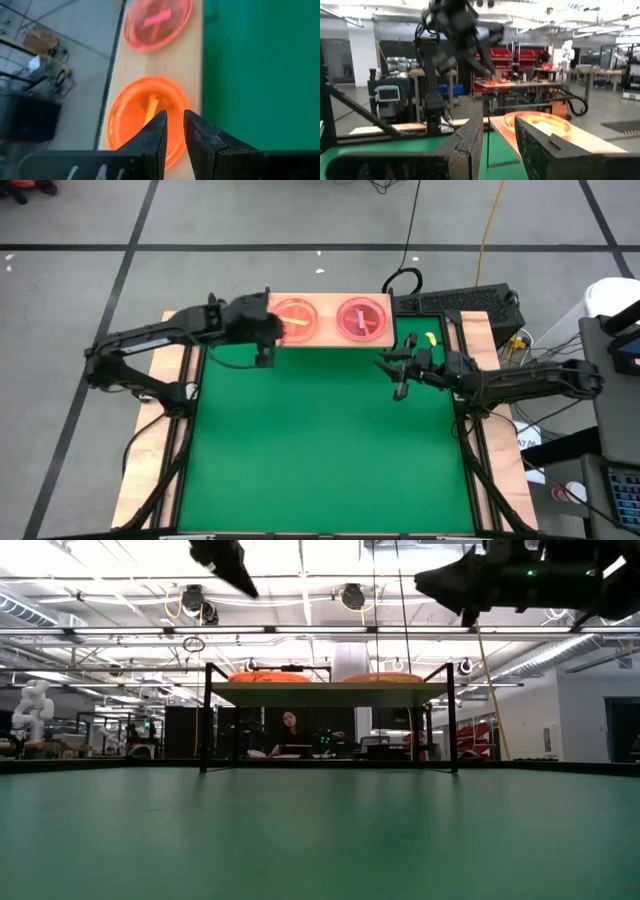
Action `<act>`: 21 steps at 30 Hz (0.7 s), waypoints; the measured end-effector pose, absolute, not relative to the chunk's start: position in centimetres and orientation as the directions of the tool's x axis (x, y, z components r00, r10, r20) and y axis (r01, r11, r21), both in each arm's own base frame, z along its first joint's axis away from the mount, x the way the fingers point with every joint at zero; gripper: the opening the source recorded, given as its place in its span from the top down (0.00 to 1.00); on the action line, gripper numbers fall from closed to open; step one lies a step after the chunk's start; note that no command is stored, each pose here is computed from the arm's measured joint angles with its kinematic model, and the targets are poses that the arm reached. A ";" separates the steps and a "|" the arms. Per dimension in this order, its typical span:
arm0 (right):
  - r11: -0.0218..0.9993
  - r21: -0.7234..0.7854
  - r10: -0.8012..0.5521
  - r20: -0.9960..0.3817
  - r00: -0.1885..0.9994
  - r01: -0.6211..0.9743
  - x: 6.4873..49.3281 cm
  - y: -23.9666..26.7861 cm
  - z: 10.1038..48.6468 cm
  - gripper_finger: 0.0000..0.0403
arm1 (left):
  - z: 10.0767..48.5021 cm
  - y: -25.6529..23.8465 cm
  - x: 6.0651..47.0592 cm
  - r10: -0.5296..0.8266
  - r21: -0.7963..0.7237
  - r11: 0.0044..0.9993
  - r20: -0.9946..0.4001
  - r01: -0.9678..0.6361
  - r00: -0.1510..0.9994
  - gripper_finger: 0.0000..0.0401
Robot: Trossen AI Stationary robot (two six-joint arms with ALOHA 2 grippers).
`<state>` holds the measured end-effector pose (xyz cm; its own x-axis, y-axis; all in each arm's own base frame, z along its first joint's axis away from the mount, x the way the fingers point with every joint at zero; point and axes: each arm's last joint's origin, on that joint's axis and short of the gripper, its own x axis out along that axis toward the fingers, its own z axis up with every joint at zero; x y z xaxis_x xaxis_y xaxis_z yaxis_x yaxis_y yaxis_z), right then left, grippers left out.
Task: Place and stack plates onto a shelf
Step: Return to Home Position
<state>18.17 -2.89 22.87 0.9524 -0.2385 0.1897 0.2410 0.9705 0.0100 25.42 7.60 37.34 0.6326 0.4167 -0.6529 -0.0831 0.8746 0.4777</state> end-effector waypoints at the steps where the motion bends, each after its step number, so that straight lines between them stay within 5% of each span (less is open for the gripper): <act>1: 0.970 0.011 -0.241 0.178 0.954 0.243 17.9 -2.9 23.0 0.76 | 38.0 7.2 24.8 0.401 0.455 0.885 -0.636 -0.099 0.660 0.82; 11: 0.970 -0.040 -0.240 0.028 0.970 0.241 16.3 -2.6 23.9 0.76 | 41.8 3.2 18.5 0.280 0.319 0.938 -0.459 -0.138 0.843 0.99; 21: 0.922 -0.184 -0.359 -0.073 0.931 0.341 16.0 -3.0 22.8 0.76 | 37.5 1.0 13.9 0.218 0.201 0.964 -0.236 -0.172 0.947 0.99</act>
<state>16.01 -2.95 22.83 0.9306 -0.3588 -0.0728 0.3410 0.9219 -0.1840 13.89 0.98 37.50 0.9469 0.2181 -0.2364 -0.1718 0.9643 0.2013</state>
